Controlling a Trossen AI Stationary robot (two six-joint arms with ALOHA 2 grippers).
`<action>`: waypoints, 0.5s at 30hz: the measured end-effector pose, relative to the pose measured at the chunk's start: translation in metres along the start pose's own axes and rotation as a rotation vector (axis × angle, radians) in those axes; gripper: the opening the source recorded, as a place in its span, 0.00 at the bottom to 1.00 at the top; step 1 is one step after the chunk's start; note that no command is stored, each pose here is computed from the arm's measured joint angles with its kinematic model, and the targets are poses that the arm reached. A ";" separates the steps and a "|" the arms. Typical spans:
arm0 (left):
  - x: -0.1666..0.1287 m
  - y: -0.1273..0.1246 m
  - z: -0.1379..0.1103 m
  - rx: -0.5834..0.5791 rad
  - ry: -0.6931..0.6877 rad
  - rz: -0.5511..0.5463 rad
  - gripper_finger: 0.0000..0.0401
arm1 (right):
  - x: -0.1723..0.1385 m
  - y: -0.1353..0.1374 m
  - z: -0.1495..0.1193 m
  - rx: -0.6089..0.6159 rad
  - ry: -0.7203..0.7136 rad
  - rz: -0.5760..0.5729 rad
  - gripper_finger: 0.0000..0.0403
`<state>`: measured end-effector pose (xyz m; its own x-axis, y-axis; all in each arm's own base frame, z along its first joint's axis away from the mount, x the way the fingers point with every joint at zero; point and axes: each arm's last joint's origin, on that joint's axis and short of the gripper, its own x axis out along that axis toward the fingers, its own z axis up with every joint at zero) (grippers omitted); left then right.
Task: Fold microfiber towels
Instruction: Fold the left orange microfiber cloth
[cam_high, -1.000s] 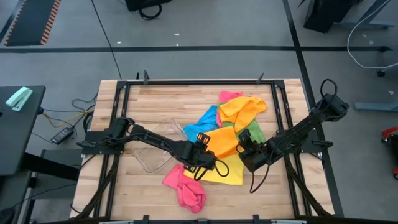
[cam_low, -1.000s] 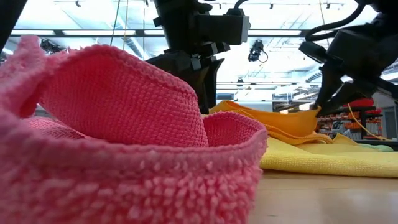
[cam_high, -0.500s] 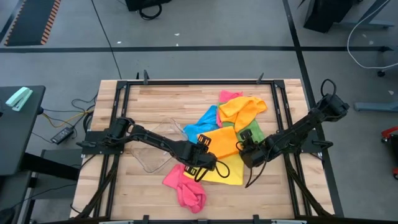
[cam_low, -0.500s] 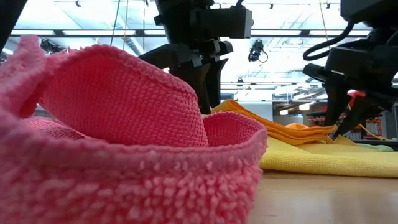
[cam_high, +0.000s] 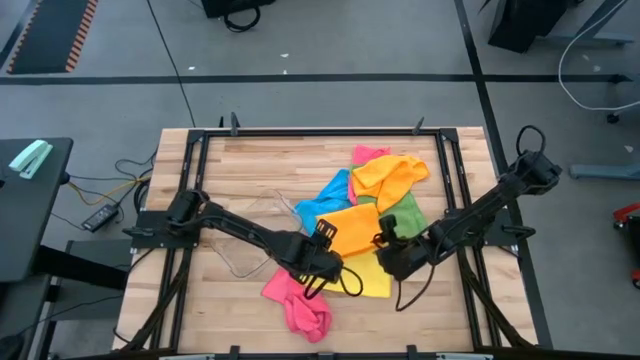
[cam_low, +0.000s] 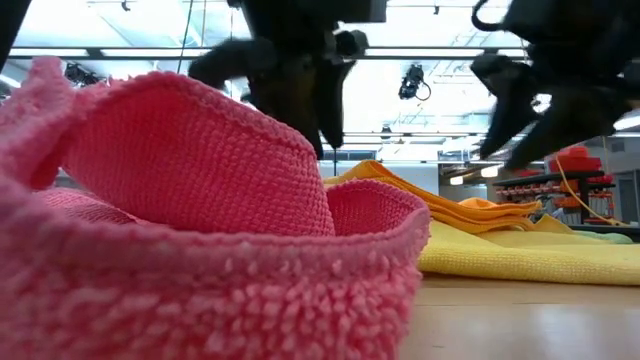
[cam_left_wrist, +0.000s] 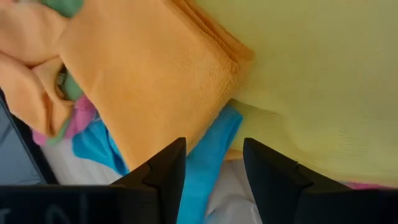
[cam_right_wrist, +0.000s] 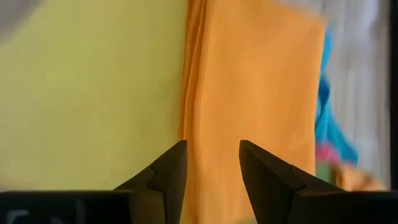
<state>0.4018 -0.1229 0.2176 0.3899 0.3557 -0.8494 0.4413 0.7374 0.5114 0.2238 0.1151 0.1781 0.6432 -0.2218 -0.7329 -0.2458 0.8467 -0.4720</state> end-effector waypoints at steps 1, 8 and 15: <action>-0.001 0.002 -0.002 -0.017 0.007 -0.001 0.41 | 0.002 0.001 0.000 -0.010 -0.026 -0.004 0.38; 0.000 0.019 -0.013 -0.078 0.048 -0.003 0.38 | 0.022 0.010 0.010 -0.057 -0.146 -0.068 0.38; 0.005 0.027 -0.016 -0.120 0.047 -0.044 0.35 | 0.045 0.021 0.018 -0.110 -0.205 -0.125 0.38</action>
<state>0.4026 -0.0923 0.2245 0.3330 0.3454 -0.8774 0.3566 0.8152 0.4563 0.2609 0.1319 0.1437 0.8042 -0.2091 -0.5564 -0.2255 0.7588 -0.6110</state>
